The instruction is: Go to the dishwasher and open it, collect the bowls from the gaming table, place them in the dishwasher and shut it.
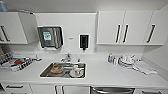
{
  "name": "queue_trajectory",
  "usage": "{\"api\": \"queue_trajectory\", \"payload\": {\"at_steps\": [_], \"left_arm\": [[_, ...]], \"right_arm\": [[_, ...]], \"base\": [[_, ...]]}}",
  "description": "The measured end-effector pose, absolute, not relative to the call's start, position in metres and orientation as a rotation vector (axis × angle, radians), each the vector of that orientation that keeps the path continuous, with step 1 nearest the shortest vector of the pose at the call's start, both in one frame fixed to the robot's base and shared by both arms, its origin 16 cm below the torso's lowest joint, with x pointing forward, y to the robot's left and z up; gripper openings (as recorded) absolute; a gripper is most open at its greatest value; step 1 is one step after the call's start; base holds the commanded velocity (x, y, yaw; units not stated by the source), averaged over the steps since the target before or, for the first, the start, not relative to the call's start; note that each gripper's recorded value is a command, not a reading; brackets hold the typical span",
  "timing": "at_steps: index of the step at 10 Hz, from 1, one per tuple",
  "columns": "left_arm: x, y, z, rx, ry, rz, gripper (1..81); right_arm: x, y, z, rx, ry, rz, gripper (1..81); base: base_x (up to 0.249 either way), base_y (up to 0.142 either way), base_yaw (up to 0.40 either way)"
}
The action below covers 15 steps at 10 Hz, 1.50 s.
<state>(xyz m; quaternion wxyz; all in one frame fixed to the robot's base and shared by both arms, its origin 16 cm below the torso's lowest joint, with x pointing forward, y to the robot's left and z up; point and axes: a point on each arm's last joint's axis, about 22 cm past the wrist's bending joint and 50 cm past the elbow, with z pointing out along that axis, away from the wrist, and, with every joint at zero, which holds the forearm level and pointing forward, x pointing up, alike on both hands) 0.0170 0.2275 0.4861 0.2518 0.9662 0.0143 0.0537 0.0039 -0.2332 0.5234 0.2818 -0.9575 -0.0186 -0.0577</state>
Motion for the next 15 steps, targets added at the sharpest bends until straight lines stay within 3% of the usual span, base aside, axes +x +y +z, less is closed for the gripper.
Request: {"api": "queue_trajectory", "payload": {"at_steps": [11,15], "left_arm": [[0.017,0.23,0.485,2.633,0.04,0.146,81.1],[0.02,0.269,0.506,2.638,0.049,0.167,81.1]], "right_arm": [[0.008,-0.236,0.525,-2.565,-0.037,-0.157,81.1],[0.007,-0.242,0.538,-2.549,-0.004,-0.145,81.1]], "base": [[0.025,0.0,0.0],[0.0,0.0,0.0]]}}
